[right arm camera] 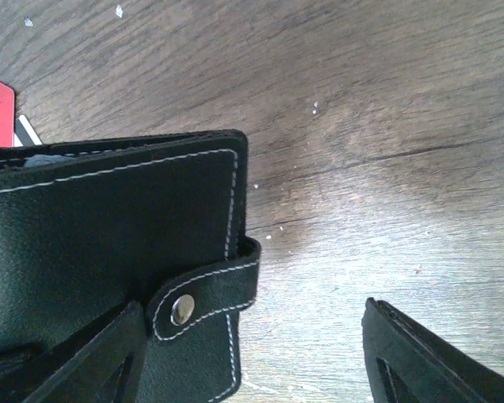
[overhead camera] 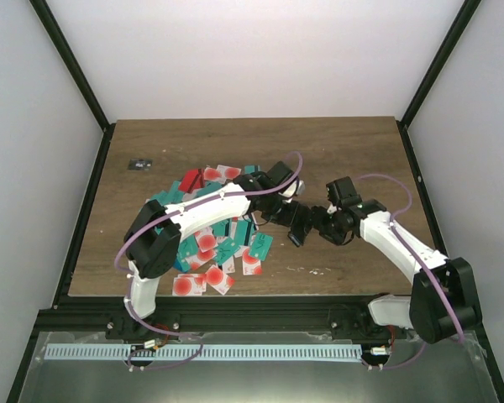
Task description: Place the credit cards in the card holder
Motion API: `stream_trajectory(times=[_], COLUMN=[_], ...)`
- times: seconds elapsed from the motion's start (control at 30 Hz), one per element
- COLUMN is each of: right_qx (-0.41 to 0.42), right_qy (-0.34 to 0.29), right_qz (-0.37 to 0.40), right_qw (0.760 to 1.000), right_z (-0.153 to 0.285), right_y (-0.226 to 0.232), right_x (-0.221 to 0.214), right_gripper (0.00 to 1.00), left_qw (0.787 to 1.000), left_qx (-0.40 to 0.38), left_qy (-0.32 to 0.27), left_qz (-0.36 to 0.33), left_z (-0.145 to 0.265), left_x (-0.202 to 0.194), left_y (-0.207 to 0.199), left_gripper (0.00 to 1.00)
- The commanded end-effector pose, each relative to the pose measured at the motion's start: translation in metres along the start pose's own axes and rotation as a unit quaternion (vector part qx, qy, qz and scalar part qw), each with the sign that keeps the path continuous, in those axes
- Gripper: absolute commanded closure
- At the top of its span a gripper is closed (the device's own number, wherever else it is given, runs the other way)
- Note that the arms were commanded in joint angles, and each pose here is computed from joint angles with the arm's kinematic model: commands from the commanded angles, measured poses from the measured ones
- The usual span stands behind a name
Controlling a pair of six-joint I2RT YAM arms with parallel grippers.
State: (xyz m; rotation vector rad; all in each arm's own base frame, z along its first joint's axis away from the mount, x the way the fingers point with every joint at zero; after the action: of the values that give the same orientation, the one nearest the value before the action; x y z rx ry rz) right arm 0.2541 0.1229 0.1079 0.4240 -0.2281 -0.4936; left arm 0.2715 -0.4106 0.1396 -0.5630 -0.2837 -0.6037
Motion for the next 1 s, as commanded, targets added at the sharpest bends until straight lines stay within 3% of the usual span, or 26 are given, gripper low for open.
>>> stream_trajectory(times=[0.0, 0.43, 0.6, 0.77, 0.97], right_qx=[-0.027, -0.071, 0.048, 0.190, 0.260], right_qy=[0.006, -0.021, -0.036, -0.016, -0.014], right_qz=[-0.022, 0.000, 0.062, 0.109, 0.117], right_qw=[0.999, 0.997, 0.996, 0.976, 0.958], right_z=[-0.006, -0.009, 0.014, 0.039, 0.052], right_y=[-0.018, -0.046, -0.010, 0.024, 0.042], right_x=[-0.009, -0.002, -0.005, -0.028, -0.034], right_gripper=[0.29, 0.30, 0.30, 0.27, 0.26], left_qw=[0.998, 0.997, 0.996, 0.996, 0.995], left_qx=[-0.025, 0.014, 0.031, 0.024, 0.016], left_qy=[-0.047, -0.076, -0.079, -0.090, -0.098], left_qz=[-0.027, -0.021, -0.013, -0.008, -0.007], left_z=[0.037, 0.072, 0.077, 0.095, 0.111], left_x=[0.025, 0.024, 0.017, 0.023, 0.020], left_y=[-0.024, -0.008, 0.009, 0.013, 0.011], left_gripper=[0.96, 0.96, 0.96, 0.96, 0.96])
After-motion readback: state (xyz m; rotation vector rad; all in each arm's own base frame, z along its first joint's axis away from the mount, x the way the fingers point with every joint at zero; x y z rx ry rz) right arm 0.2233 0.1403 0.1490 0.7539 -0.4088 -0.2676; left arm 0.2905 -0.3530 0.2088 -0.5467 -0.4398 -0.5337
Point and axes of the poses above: each gripper's point midway between its finger pads, its own z axis back along the fingers, its own y axis along the line the jaws close on, x = y × z, the point moved 2 cm from there along z, back along the fingers, and after that the axes turned 9 degrees about -z, right-handed, at the moved point
